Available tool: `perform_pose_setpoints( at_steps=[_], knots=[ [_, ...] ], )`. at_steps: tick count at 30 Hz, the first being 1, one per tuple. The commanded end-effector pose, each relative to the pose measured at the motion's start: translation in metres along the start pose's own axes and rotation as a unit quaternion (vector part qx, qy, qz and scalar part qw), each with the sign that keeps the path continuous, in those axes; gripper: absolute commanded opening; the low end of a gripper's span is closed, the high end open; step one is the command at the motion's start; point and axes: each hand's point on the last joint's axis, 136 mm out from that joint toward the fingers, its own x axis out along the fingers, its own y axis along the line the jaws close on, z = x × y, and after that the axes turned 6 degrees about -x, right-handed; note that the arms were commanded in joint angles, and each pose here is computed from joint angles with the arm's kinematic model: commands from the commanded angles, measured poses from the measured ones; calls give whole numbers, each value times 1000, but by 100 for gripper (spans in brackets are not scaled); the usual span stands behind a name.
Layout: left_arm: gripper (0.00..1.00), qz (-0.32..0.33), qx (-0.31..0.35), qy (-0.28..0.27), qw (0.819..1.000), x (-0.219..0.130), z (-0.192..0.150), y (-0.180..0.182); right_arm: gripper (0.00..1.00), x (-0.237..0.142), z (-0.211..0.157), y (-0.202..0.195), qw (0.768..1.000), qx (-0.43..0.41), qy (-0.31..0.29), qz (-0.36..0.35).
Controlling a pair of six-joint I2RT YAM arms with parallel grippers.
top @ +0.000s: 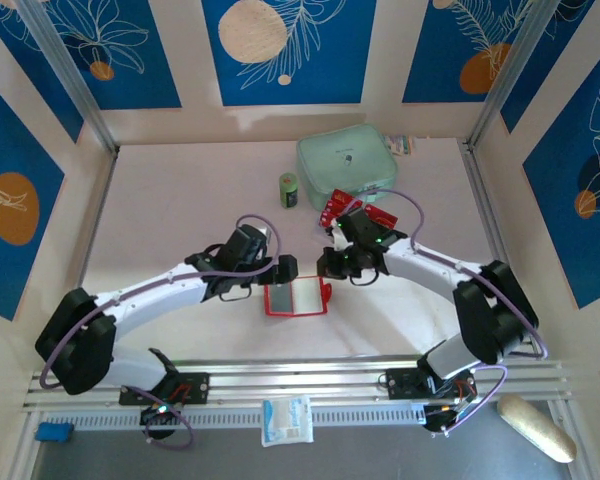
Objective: Put the credit cards into the card holder
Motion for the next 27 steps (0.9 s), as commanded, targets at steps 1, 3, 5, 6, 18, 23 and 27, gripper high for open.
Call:
perform_pose_setpoints(
  at_steps=[1,3,5,6,18,23,27],
  knots=[
    [100,-18,1,12,1000,7,-6,-14,3,14,-2,11,999,-4,27,16],
    [100,-8,5,19,1000,12,-13,-8,1,24,-4,9,999,-4,40,14],
    [100,7,8,28,1000,18,-22,3,0,33,-6,6,999,-3,52,11],
    [100,14,12,32,999,20,-25,7,0,37,-8,4,998,-2,57,8],
    [100,60,41,56,996,39,-40,34,0,62,-31,-17,996,13,91,-8],
    [100,66,46,57,995,43,-39,35,0,68,-34,-10,995,16,95,6],
    [100,71,47,61,995,45,-41,38,0,71,-33,-5,995,20,96,16]
  ],
)
